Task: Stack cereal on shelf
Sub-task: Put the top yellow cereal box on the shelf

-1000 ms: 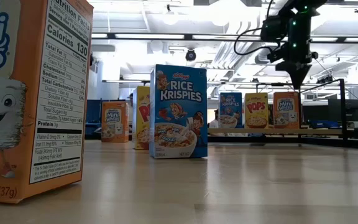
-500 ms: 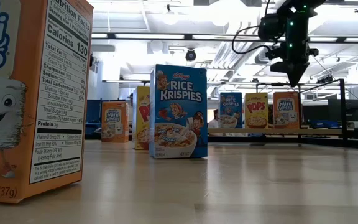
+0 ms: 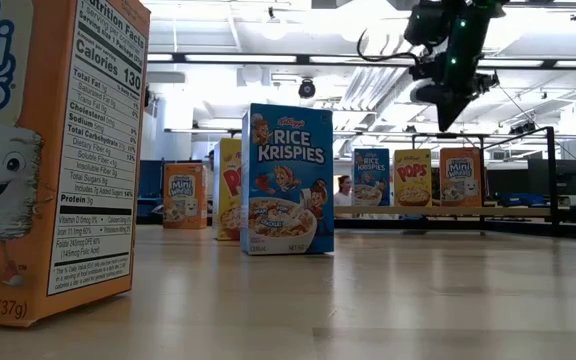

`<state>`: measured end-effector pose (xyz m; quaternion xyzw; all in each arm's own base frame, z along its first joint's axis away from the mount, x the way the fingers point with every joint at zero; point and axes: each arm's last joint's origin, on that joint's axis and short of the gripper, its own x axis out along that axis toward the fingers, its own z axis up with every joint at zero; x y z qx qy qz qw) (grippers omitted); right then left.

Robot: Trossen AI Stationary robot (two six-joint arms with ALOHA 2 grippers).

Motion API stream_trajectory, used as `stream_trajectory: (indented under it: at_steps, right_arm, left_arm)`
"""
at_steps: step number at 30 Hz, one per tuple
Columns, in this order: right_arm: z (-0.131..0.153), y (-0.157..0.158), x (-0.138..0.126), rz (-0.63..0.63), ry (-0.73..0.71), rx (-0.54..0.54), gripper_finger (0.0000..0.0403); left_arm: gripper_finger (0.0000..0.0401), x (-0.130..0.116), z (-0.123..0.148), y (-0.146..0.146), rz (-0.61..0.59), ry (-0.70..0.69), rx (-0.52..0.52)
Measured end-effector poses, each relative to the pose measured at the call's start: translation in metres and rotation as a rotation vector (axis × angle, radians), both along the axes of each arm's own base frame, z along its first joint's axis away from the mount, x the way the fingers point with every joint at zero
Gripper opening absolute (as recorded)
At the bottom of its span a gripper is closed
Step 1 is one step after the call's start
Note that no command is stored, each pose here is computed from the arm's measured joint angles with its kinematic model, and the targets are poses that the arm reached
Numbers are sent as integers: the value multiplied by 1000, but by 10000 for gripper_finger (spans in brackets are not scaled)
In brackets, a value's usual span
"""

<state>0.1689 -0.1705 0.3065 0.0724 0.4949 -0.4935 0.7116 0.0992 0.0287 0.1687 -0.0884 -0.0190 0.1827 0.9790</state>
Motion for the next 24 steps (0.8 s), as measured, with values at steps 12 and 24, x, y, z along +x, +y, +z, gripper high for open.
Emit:
stream_trajectory:
  at_steps: [12,24]
  right_arm:
    - [2,24,34,33,-188,-87,0]
    - [-59,46,38,100,-400,-147,0]
  left_arm:
    - [1,0,0,0,-6,-4,2]
    - [1,0,2,0,-14,-34,-35]
